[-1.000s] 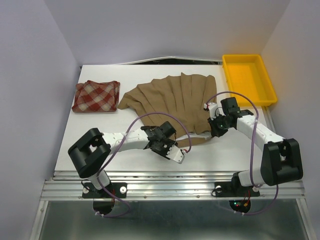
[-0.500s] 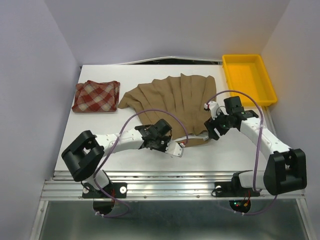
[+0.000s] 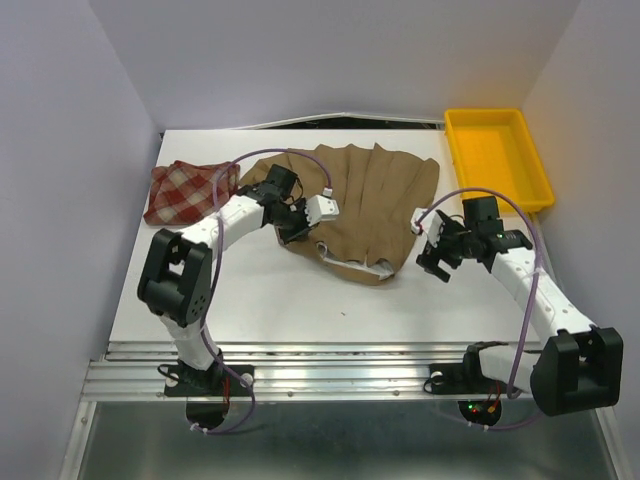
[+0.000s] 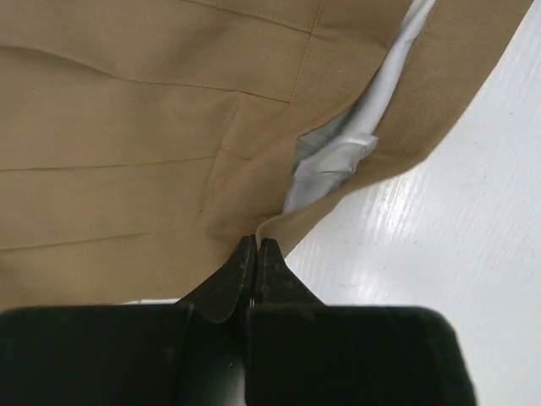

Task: Fold and stack the skirts
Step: Flatten the skirt out

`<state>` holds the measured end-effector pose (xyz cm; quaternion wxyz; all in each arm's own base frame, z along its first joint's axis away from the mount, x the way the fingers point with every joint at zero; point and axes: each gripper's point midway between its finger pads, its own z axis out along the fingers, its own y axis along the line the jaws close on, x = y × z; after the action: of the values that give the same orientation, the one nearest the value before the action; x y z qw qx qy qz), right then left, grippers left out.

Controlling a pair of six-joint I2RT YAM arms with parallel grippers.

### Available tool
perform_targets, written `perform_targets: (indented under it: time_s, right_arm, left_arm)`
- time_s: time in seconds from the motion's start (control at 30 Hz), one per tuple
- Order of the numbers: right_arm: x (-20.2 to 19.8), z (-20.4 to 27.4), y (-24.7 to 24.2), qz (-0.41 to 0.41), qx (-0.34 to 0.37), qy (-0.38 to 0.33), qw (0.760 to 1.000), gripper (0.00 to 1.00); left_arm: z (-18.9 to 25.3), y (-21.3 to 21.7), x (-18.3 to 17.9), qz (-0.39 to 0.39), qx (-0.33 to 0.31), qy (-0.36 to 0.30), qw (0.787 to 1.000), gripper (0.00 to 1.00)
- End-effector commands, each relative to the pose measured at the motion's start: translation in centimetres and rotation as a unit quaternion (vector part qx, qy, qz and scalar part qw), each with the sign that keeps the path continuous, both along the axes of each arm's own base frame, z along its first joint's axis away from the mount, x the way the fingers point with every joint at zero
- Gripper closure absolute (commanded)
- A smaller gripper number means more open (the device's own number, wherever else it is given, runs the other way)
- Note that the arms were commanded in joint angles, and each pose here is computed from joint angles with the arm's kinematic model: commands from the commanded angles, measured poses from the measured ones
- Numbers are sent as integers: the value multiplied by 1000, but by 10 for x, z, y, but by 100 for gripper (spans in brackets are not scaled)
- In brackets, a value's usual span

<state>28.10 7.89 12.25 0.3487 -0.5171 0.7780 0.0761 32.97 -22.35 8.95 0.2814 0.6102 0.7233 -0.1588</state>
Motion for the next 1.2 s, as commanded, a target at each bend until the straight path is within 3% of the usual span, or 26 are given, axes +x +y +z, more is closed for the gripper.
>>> perform_targets:
  time_s: [0.0, 0.17, 0.33, 0.6, 0.87, 1.17]
  right_arm:
    - [-2, 1, 25, 99, 40, -57, 993, 4]
    - [-2, -11, 43, 124, 89, -61, 986, 0]
    - [3, -21, 57, 158, 95, -116, 976, 0]
    - [-18, -53, 87, 215, 75, -163, 960, 0]
    - [5, -46, 94, 214, 60, -239, 945, 7]
    - [12, -44, 102, 250, 29, -280, 927, 4]
  left_arm:
    - [-12, -7, -10, 24, -47, 118, 992, 100]
    - [-31, 1, 0, 61, -65, 187, 978, 100]
    - [-47, 7, 0, 75, -63, 215, 972, 100]
    - [-52, 8, -1, 81, -64, 223, 969, 100]
    - [-53, 12, -2, 86, -62, 221, 969, 100]
    - [-51, 14, -3, 89, -64, 218, 970, 100]
